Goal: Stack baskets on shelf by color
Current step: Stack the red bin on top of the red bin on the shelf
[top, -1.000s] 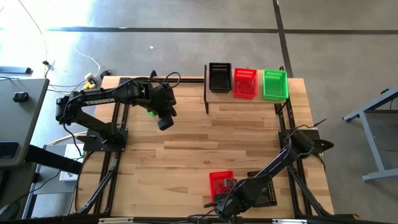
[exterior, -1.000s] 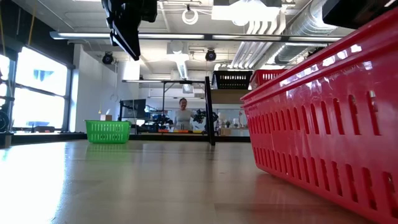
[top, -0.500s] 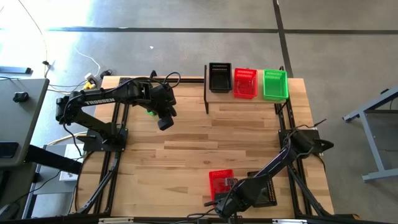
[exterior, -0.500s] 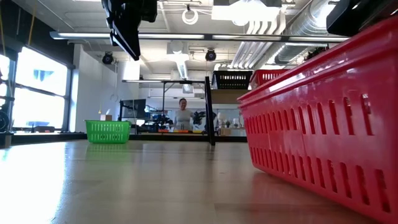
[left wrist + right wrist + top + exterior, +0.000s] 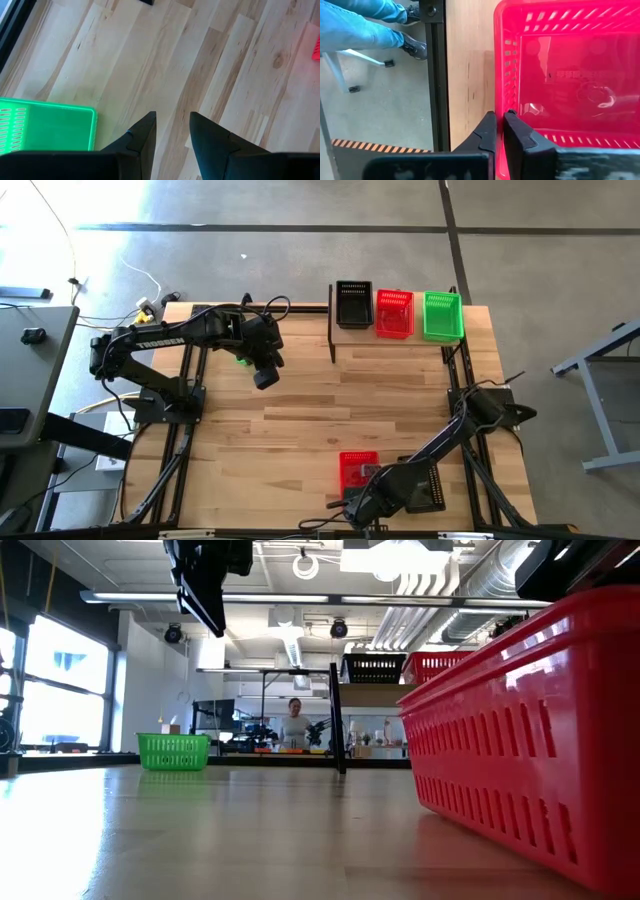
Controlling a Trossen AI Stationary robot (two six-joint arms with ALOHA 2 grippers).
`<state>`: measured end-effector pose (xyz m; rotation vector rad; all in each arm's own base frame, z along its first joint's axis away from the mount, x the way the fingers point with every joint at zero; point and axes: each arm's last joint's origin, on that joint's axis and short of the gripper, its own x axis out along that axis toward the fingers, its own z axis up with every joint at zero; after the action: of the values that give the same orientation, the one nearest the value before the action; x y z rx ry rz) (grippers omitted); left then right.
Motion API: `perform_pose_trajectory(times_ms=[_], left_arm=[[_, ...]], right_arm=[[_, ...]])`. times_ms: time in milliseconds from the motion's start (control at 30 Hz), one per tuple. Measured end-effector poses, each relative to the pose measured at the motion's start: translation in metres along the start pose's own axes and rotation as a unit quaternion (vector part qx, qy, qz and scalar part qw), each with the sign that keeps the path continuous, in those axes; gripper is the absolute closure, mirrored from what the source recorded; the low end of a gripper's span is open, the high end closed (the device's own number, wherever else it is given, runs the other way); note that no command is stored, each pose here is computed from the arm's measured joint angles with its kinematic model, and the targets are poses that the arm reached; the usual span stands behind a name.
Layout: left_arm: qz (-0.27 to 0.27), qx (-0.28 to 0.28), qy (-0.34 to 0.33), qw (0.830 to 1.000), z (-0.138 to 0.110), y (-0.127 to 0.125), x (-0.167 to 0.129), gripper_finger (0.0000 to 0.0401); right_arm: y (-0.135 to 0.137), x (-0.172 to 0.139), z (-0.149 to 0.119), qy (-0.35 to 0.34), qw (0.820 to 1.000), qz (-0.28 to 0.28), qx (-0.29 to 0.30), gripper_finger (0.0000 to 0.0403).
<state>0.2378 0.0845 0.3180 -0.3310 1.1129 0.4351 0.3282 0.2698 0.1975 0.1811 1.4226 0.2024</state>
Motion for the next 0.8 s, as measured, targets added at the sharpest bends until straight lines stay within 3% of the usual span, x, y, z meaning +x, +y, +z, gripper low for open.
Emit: perform_pose_trajectory(times_ms=[400,600,800], left_arm=[[0.000,0.000,0.000,1.000,0.000,0.000,0.000,0.0294],[0.000,0.000,0.000,1.000,0.000,0.000,0.000,0.0294],[0.000,0.000,0.000,1.000,0.000,0.000,0.000,0.0294]], right_arm=[[0.001,-0.020,-0.001,-0.050,0.998,-0.023,0.037,0.0403],[-0.001,-0.022,-0.004,-0.035,0.998,-0.029,0.043,0.0403],[-0.003,-0.039,-0.004,-0.089,0.992,-0.064,0.060,0.0403]])
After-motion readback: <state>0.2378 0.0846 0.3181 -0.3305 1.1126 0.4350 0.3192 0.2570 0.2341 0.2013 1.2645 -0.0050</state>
